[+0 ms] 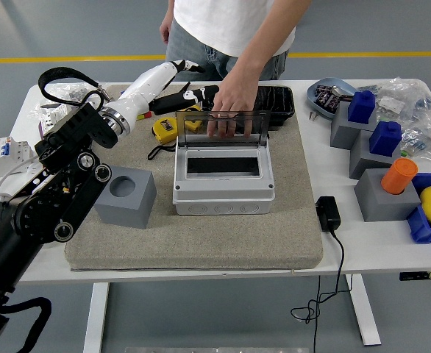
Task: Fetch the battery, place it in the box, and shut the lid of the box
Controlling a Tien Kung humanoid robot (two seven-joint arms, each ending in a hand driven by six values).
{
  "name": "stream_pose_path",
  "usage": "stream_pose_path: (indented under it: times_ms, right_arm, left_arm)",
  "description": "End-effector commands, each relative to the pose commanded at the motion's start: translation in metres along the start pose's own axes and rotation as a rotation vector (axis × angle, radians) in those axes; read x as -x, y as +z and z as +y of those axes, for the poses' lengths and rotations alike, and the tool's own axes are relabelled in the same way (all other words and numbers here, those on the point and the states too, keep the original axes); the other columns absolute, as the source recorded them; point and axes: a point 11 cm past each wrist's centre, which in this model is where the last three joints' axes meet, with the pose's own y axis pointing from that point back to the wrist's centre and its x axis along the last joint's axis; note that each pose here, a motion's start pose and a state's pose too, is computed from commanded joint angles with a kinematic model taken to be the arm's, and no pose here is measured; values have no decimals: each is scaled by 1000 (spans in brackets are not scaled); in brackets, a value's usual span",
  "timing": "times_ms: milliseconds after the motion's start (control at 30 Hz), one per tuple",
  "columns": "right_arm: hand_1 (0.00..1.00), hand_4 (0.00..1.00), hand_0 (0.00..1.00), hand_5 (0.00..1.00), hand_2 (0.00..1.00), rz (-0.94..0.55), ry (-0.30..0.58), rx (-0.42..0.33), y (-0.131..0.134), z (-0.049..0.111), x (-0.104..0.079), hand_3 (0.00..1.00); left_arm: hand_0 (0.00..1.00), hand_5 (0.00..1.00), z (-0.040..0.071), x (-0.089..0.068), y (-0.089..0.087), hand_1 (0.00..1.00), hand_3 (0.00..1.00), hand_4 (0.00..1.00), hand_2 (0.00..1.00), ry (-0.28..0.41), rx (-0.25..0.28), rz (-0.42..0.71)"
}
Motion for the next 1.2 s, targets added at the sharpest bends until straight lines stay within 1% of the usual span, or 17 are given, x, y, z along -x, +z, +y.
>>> stream_pose_path:
  times_ms: [67, 133, 167, 300, 367, 533, 567, 667, 733, 767, 933, 967, 1200]
  right_arm:
    - [809, 998, 829, 998, 777, -1, 0, -2, -1, 0, 0, 810]
    - [809, 998, 829, 998, 777, -1, 1, -3, -1, 0, 0, 810]
    - [809, 998, 829, 998, 777, -1, 2, -3, -1, 0, 0, 811]
    - [809, 998, 829, 998, 777, -2, 5, -4, -1, 0, -1, 811]
    - [809, 998, 829, 998, 777, -1, 6, -4, -1, 0, -1, 811]
    - [809, 998, 829, 998, 777, -3, 7, -5, -2, 0, -1, 811]
    - [809, 998, 829, 998, 777, -3, 7, -5, -2, 0, -1, 811]
    - [809, 998, 829, 998, 777, -3, 8, -5, -2, 0, -1, 811]
    - [809, 998, 829, 998, 777, -1, 9, -3, -1, 0, -2, 811]
    - [809, 998, 829, 998, 777, -1, 9, -3, -1, 0, -2, 812]
    - [809, 998, 829, 998, 777, -1, 11, -4, -1, 0, -2, 812]
    - [809, 998, 829, 998, 777, -1, 11, -3, -1, 0, -2, 811]
    - [809, 998, 829, 998, 777, 0, 13, 0, 1, 0, -3, 811]
  left_arm:
    - [998, 998, 0, 4, -1, 998, 763, 998, 940, -19, -11, -87]
    - [998, 998, 0, 9, -2, 998, 763, 998, 940, -35, -16, -119]
    - [998, 998, 1, 11, -3, 998, 764, 998, 924, -45, -21, -125]
    - [998, 998, 2, 19, -2, 998, 764, 998, 924, -78, -25, -127]
    - [998, 998, 2, 21, -1, 998, 745, 998, 906, -88, -21, -124]
    - [998, 998, 3, 25, 0, 998, 745, 998, 906, -113, -22, -127]
    - [998, 998, 3, 26, 0, 993, 625, 998, 865, -118, -21, -126]
    - [998, 998, 4, 28, 2, 993, 625, 998, 865, -128, -14, -125]
    - [998, 998, 5, 32, 4, 993, 625, 998, 865, -152, -13, -133]
    - [998, 998, 5, 34, 4, 958, 548, 998, 830, -160, -13, -132]
    - [998, 998, 7, 38, 9, 958, 548, 998, 830, -180, 9, -121]
    - [998, 998, 7, 38, 12, 941, 496, 998, 807, -180, 21, -113]
    - [998, 998, 10, 39, 26, 927, 487, 998, 793, -192, 72, -75]
